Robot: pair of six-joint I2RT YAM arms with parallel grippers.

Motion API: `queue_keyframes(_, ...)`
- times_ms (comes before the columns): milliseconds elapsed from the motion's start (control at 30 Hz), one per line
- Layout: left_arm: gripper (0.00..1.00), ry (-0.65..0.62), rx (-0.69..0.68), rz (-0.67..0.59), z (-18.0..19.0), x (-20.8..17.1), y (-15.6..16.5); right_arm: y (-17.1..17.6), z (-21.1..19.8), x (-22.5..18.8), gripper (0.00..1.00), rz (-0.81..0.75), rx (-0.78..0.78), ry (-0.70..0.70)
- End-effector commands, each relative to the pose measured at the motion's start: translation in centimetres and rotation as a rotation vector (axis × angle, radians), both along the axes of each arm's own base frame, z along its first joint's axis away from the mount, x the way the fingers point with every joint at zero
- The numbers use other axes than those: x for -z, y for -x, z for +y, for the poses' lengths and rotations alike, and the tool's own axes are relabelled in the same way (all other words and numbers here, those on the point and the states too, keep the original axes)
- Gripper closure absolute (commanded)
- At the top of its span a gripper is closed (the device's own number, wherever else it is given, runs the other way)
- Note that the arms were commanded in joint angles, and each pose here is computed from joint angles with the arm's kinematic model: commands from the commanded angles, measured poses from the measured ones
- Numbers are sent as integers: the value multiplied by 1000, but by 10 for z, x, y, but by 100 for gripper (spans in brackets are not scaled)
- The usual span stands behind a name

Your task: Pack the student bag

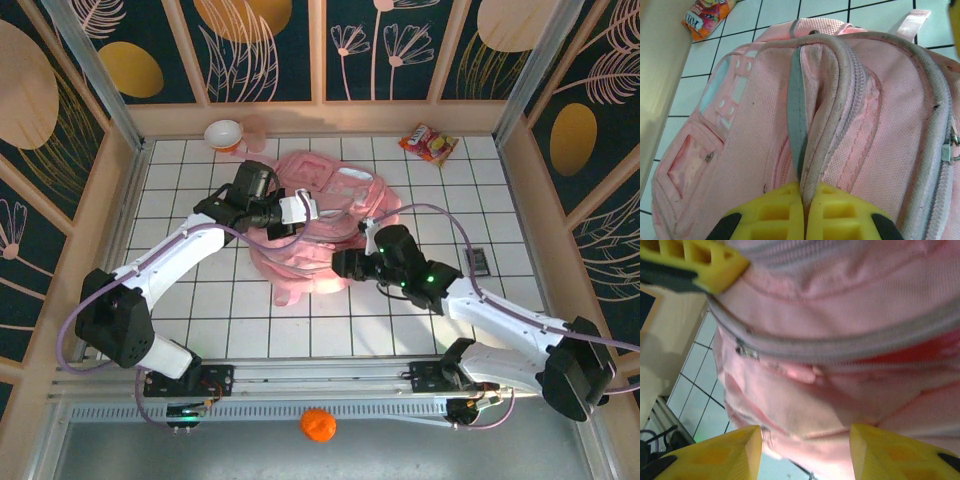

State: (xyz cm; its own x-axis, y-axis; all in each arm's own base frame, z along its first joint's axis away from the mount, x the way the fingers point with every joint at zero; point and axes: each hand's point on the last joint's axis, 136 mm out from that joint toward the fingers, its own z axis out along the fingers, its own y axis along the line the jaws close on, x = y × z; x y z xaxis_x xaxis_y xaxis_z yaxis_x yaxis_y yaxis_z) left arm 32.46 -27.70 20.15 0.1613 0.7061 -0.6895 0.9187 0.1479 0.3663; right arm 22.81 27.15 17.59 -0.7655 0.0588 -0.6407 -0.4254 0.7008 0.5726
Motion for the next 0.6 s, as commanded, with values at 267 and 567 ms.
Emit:
queue_keyframes(267,100,202,87,-65,-27,-60,-1,-26,37,-32,51,-135,-118,-41)
queue_keyframes(567,100,180,30,-85,-23,-57,-13,-31,17,-19,93,-91,-29,56)
